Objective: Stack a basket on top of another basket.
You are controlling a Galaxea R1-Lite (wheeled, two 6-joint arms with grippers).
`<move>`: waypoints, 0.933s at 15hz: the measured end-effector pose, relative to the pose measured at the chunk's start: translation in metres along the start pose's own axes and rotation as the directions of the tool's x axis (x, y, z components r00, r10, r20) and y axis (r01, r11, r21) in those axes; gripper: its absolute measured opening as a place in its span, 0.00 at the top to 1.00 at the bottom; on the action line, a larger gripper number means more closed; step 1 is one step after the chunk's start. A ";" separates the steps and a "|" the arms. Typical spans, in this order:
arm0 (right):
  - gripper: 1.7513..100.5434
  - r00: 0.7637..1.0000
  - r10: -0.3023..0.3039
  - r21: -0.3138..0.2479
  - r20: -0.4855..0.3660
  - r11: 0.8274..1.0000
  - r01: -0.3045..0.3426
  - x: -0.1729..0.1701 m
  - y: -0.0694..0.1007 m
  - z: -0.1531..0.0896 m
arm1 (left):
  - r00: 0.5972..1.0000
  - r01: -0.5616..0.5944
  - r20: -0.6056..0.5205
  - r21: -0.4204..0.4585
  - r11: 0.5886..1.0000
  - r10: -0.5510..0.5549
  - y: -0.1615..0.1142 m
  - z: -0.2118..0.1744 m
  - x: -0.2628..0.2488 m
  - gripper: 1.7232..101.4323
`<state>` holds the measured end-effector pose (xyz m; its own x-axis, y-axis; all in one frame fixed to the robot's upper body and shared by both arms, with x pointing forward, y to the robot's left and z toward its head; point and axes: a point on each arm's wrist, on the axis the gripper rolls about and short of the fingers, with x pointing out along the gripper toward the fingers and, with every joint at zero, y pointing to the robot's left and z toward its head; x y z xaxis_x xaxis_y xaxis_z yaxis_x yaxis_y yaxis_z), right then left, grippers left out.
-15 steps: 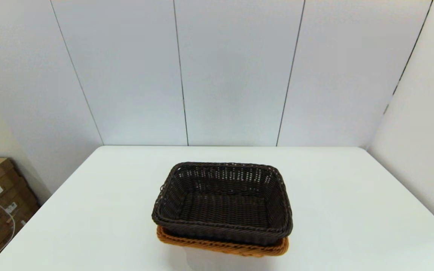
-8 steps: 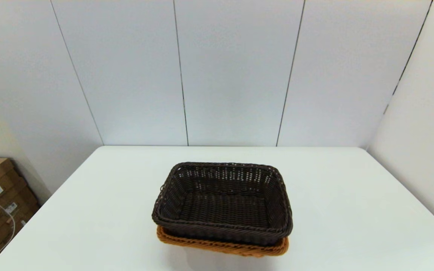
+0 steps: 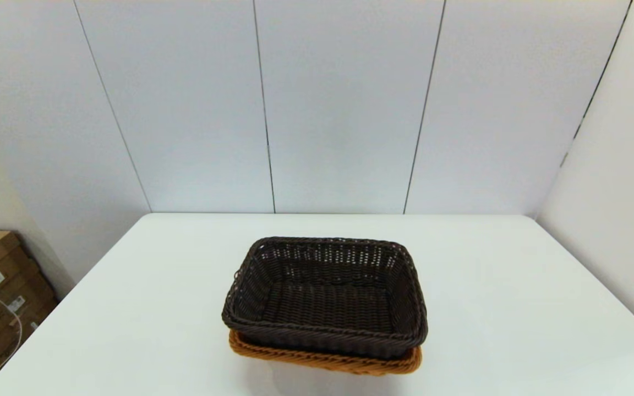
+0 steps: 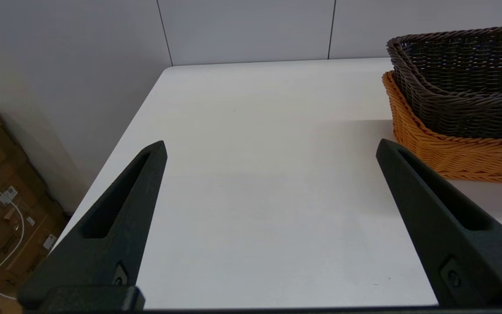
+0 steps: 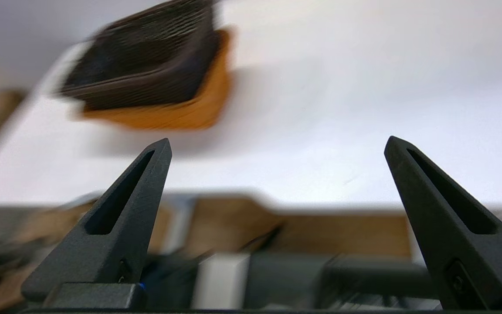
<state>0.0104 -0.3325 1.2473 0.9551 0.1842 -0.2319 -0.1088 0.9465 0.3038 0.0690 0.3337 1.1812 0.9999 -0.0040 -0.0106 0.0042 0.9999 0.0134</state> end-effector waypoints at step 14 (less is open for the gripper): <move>0.03 0.980 -0.116 -0.350 0.162 0.922 0.167 0.064 -0.029 -0.044 | 1.000 0.000 0.000 0.000 1.000 0.000 0.000 0.000 0.000 0.04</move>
<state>0.0627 -0.3359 1.1830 0.9932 0.0276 -0.1131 -0.0371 0.9960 -0.0819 0.0690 0.3337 1.1812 0.9999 -0.0045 -0.0111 0.0046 0.9999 0.0134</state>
